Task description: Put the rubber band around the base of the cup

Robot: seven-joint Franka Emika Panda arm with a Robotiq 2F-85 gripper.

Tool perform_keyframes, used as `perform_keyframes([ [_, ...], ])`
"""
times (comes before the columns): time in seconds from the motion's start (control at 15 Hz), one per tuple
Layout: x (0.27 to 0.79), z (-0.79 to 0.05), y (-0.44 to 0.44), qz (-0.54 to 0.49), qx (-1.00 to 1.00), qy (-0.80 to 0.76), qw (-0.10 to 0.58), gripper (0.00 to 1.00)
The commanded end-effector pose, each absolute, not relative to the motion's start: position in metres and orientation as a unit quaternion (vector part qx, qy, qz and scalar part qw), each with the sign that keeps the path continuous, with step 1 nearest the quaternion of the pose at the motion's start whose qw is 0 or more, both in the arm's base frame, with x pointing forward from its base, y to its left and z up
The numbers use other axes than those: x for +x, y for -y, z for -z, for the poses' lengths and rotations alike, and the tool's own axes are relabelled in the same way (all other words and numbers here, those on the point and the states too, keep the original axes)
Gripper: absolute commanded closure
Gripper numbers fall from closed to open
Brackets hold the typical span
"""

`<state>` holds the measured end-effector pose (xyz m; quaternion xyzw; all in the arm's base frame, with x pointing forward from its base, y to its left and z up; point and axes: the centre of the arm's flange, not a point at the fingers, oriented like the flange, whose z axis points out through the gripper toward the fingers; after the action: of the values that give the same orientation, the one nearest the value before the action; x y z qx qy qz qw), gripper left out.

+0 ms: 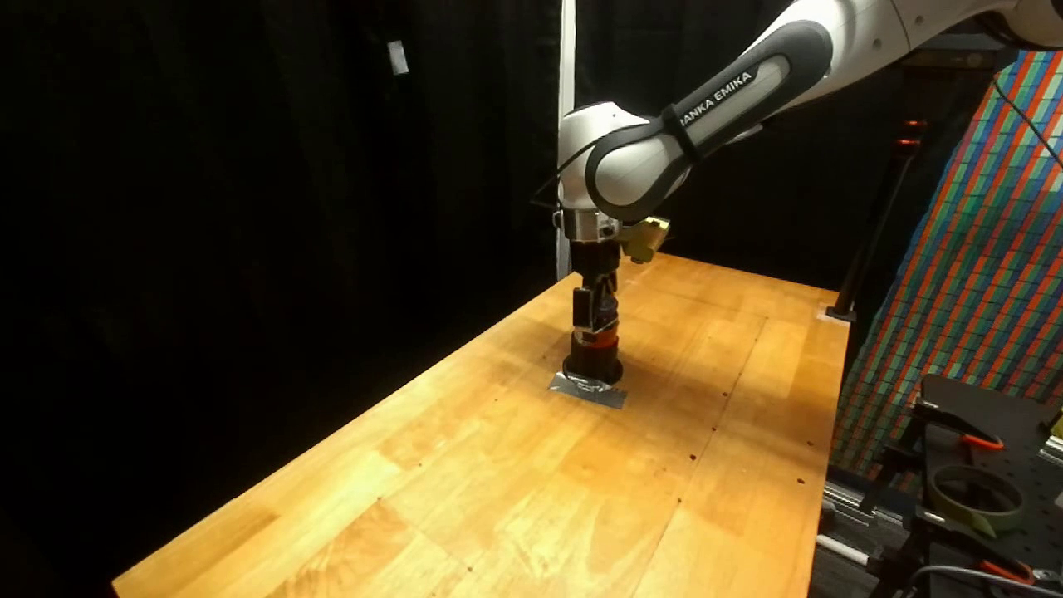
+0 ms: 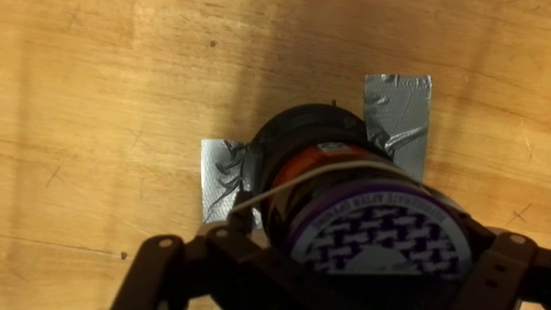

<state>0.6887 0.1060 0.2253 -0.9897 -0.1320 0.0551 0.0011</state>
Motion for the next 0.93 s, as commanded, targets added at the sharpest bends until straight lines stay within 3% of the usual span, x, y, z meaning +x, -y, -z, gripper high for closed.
perform_keyframes([
  [0.0, 0.659, -0.221, -0.083, -0.114, -0.985, 0.132, 0.010, 0.00],
  [0.33, 0.625, -0.216, -0.057, -0.133, -0.981, 0.140, 0.031, 0.00],
  [0.4, 0.617, -0.216, -0.052, -0.116, -0.982, 0.143, 0.032, 0.25],
  [0.53, 0.602, -0.213, -0.045, -0.075, -0.987, 0.139, 0.027, 0.34],
  [0.87, 0.560, -0.213, -0.032, 0.037, -0.991, 0.127, 0.024, 0.73],
])
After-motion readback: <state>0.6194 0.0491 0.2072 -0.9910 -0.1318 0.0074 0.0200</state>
